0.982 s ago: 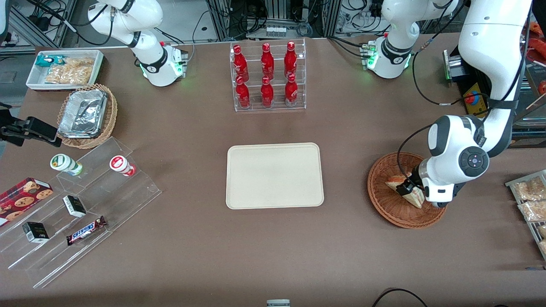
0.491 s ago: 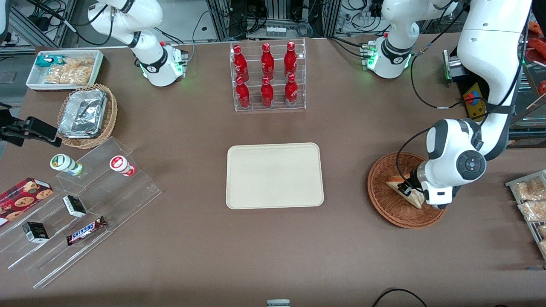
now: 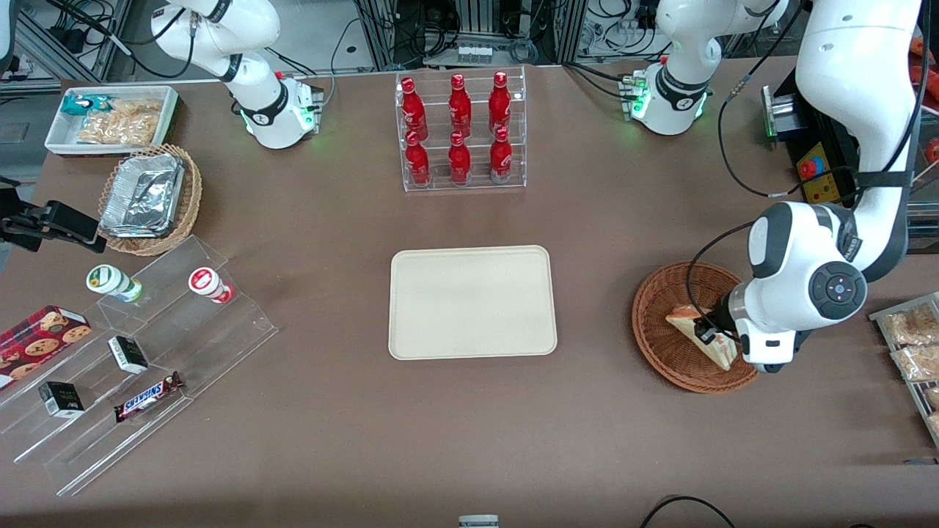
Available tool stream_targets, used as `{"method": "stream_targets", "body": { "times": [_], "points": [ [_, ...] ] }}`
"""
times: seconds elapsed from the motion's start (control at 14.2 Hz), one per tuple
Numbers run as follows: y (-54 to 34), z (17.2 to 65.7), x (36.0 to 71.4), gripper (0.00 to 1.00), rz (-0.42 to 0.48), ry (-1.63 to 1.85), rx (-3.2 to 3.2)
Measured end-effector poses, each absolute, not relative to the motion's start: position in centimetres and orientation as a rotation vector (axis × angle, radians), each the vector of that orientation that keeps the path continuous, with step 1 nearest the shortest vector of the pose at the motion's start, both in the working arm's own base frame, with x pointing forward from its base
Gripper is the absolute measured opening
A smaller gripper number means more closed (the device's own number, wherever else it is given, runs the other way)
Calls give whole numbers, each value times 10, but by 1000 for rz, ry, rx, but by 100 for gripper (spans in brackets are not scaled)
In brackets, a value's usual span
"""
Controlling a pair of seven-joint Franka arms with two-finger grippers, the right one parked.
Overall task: Place sandwich from basket to tray
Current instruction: 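Lift the sandwich and carry it over the cream tray, then lower the sandwich onto the tray and open the left gripper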
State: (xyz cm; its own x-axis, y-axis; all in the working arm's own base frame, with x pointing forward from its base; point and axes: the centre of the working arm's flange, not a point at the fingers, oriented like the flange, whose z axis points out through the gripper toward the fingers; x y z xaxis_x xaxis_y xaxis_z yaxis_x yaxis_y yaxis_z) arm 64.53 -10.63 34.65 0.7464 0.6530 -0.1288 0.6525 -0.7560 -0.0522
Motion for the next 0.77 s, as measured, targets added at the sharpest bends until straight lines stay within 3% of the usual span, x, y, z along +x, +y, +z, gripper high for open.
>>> {"method": "stream_targets", "body": {
  "times": [0.35,0.77],
  "points": [
    [-246,367,611,14,220,-631,-3116],
    [-402,351,534,14,263,-231,-3156]
  ]
}}
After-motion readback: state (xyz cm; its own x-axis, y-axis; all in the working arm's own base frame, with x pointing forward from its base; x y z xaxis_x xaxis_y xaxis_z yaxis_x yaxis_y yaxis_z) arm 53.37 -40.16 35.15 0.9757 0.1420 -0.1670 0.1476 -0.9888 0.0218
